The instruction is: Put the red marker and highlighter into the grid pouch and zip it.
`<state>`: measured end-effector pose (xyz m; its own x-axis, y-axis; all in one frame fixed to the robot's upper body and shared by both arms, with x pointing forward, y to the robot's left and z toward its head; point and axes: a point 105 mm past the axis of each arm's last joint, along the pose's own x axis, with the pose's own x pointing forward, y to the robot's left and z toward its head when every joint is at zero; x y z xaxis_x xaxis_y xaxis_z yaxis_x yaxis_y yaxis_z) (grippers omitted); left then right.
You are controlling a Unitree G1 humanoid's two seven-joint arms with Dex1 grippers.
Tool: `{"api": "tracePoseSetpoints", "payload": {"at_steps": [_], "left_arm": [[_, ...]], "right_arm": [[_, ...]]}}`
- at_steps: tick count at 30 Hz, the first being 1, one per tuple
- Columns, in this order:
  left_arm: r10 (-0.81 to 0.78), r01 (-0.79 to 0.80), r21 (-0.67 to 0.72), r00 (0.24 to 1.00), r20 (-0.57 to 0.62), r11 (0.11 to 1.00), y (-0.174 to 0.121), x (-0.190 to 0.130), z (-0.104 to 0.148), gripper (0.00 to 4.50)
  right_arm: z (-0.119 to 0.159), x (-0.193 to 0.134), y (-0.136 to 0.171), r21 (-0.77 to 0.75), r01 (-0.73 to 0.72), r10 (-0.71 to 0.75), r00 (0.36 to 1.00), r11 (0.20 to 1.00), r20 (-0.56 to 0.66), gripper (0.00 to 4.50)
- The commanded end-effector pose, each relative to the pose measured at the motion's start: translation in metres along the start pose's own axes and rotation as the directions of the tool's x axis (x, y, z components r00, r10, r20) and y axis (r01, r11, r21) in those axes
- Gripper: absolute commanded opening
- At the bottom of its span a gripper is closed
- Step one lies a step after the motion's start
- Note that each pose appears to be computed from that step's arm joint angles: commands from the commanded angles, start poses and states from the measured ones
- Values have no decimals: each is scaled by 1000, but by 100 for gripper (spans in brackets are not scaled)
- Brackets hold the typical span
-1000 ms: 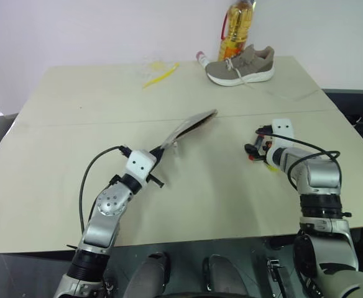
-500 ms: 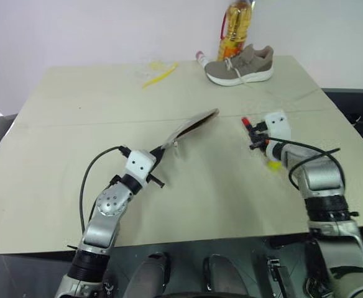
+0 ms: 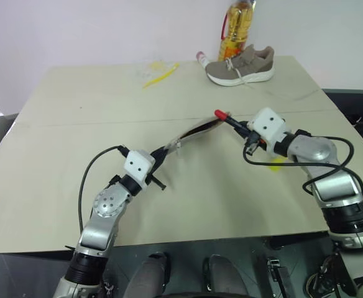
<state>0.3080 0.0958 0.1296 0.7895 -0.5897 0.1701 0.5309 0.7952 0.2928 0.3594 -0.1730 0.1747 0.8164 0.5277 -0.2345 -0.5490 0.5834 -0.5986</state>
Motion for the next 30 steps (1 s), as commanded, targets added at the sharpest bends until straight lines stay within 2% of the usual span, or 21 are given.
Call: {"api": "tracePoseSetpoints", "payload": {"at_steps": [1,17,20,22,24,27,30], "left_arm": [[11,-12,17,999,53,1000,5,0,15,0],[-18,16,27,998,61,1000,-1,2,16,0],[-33,31,38,997,64,999,-2,1,17,0],[-60,57,54,996,61,997,-5,0,17,0],[-99,95,63,993,57,993,-8,-2,18,0],[-180,175,107,983,32,979,-12,-7,18,0],[-239,236,125,971,13,964,-14,-12,18,0]], "right_arm": [[9,-9,-9,-21,18,-17,998,1000,55,29],[-5,-14,-3,-70,-35,38,998,997,42,29],[-3,-14,-2,-109,-48,53,998,993,40,29],[0,-14,0,-191,-71,78,996,979,31,29],[4,-15,3,-305,-97,109,994,947,22,29],[12,-13,14,-558,-179,199,980,810,-26,29],[19,-11,27,-673,-230,278,960,703,-38,29]]}}
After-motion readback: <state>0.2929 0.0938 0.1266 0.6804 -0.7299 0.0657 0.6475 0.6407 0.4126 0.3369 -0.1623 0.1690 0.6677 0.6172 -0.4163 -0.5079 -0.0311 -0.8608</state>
